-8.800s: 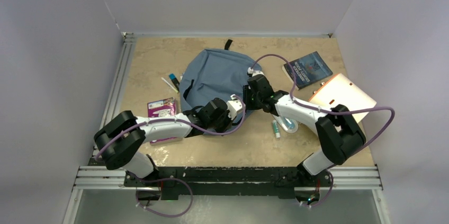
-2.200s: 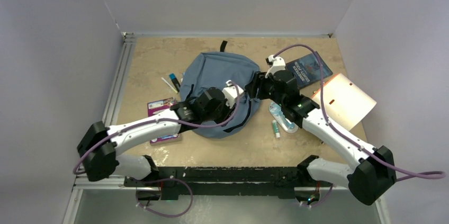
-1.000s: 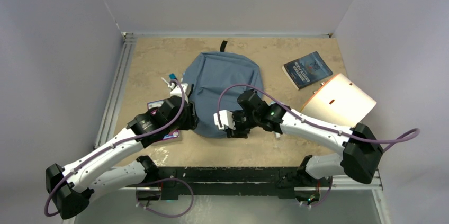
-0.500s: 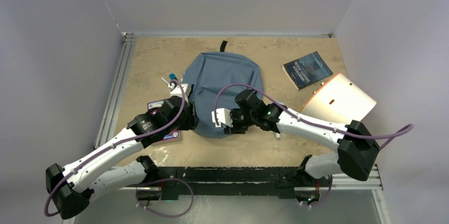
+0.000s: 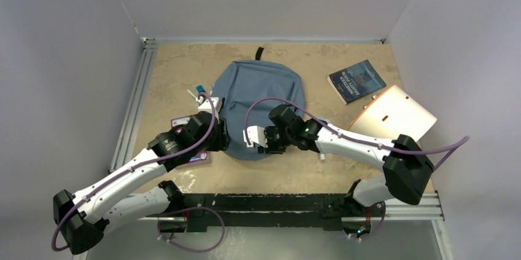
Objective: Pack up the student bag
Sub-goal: Unzip the student bag at the center of the board.
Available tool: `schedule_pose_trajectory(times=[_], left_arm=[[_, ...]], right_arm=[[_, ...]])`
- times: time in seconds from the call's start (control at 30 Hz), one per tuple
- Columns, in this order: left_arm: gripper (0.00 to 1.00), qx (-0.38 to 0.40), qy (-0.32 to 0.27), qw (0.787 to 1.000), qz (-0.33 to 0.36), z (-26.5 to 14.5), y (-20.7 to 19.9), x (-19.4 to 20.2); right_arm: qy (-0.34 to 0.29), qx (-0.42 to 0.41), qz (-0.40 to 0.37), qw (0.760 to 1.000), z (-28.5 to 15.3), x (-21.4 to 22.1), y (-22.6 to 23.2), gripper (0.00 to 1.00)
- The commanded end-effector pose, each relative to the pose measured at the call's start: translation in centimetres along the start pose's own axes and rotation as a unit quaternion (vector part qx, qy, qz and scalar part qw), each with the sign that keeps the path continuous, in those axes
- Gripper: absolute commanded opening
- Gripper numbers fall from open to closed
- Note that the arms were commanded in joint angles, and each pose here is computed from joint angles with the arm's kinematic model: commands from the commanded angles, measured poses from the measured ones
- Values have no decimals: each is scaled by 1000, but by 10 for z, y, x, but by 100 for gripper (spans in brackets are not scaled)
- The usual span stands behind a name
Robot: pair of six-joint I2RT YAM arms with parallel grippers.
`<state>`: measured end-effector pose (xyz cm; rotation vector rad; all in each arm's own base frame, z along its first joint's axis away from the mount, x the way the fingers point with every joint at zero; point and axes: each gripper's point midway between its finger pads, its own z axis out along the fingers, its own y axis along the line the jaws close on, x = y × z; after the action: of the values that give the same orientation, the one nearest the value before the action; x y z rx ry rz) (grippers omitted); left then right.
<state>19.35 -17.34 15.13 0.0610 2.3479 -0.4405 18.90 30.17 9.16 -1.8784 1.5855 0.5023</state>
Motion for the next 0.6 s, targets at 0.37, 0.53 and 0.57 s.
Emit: schedule_pose_trajectory(times=[0.37,0.53,0.57], left_arm=[[42,-1,-20,1000,2,1,0,-8],[43,0,-45,999,0,-2,-4,-24],[43,0,-53,999,-2,-3,-5,-29]], right_arm=[[-5,21,10,1000,4,-10,-14,11],[-41,62,49,996,-7,-33,-31,0],[-53,78,67,993,-10,-38,-38,0]])
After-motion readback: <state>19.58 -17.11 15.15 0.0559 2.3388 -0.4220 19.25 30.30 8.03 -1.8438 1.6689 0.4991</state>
